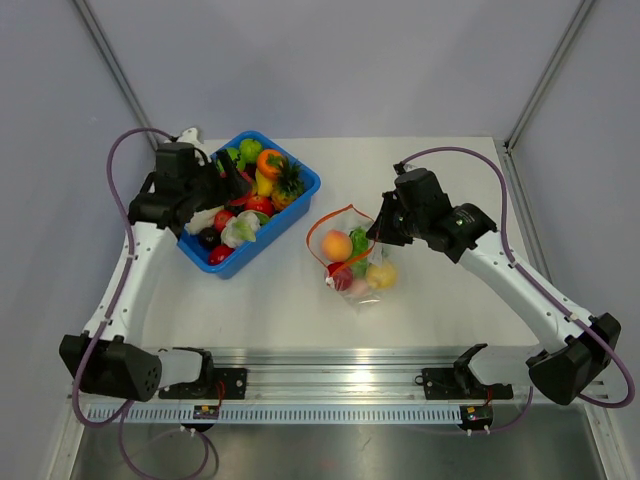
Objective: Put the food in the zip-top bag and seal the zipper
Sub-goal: Pick up the fake vegetable from the bin.
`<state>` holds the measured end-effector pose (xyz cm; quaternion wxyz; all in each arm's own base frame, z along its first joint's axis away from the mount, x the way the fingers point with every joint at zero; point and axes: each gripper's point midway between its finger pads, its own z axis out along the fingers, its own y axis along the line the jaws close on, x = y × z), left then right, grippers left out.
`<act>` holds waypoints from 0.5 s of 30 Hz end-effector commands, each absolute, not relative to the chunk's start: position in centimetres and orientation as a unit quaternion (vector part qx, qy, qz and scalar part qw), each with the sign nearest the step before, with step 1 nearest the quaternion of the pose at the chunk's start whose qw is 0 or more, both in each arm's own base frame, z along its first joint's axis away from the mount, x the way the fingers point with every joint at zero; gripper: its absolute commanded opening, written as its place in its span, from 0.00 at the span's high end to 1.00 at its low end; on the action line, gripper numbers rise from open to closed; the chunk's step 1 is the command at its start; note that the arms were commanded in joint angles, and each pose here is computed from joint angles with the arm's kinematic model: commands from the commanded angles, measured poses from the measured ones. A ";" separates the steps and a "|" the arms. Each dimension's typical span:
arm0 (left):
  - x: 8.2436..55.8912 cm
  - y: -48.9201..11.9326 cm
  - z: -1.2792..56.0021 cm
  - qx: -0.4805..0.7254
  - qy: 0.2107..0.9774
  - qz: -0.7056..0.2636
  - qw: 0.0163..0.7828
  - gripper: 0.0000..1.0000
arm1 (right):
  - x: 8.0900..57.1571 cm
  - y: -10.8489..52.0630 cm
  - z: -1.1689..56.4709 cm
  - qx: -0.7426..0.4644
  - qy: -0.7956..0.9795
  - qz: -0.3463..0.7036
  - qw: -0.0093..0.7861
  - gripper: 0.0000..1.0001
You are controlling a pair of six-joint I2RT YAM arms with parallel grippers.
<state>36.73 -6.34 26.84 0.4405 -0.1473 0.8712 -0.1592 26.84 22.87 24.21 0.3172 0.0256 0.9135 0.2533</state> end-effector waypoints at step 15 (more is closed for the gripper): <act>26.1 -31.7 28.5 0.159 0.833 -0.456 0.269 0.46 | 26.8 22.8 26.4 0.030 0.898 0.263 0.350 1.00</act>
